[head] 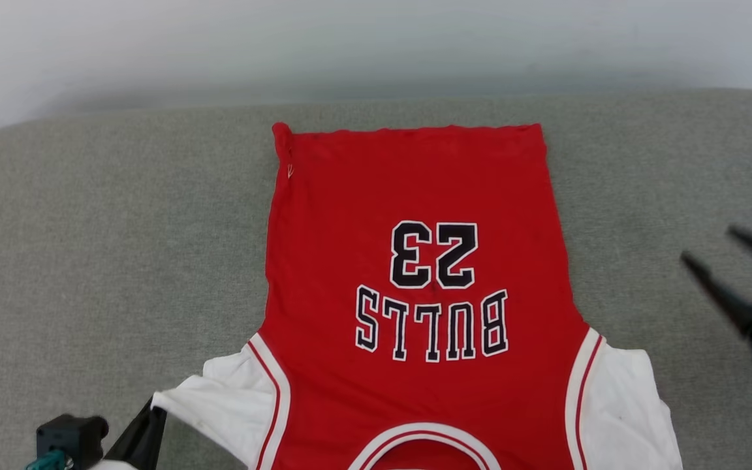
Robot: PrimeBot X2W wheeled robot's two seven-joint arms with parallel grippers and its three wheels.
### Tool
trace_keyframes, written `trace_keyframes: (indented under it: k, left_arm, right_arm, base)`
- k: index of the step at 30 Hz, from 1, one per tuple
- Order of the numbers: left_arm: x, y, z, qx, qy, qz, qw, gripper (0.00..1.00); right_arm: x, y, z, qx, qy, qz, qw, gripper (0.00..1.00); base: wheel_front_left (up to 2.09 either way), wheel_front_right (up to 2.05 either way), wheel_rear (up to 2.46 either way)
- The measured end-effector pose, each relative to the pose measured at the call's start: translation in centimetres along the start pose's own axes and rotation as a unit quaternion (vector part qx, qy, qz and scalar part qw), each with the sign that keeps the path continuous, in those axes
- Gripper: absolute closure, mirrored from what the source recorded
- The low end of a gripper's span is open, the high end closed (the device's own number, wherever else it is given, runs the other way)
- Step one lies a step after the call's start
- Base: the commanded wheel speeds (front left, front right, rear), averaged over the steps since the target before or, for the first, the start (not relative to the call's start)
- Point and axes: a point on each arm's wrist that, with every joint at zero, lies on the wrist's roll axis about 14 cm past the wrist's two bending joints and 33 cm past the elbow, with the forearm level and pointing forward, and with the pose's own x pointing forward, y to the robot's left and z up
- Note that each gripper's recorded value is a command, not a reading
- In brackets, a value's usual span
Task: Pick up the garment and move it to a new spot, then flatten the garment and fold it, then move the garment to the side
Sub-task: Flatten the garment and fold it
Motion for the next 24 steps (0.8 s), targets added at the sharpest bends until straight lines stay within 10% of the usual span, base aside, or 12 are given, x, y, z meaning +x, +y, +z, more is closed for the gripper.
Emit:
trace_keyframes:
  k: [9,17,24]
  left_arm:
    - [2.8,-1.0,1.5,0.011,-0.022,-0.018,1.000,1.00]
    - [4.6,-0.4,0.8,0.009,-0.013,-0.009,1.000,1.00]
    - [5.8,0.1,0.5,0.011,-0.010,-0.002,1.000,1.00]
  right_arm:
    - [7.3,-4.2,10.0,-0.047,-0.043,-0.035,0.997,0.00]
    - [16.4,-4.1,8.5,-0.023,0.103,-0.004,0.994,0.00]
    - [20.9,-2.9,3.7,0.023,0.284,0.038,0.958,0.00]
  base:
    - [0.00,0.00,0.00]
    - [0.00,0.00,0.00]
    - [0.00,0.00,0.00]
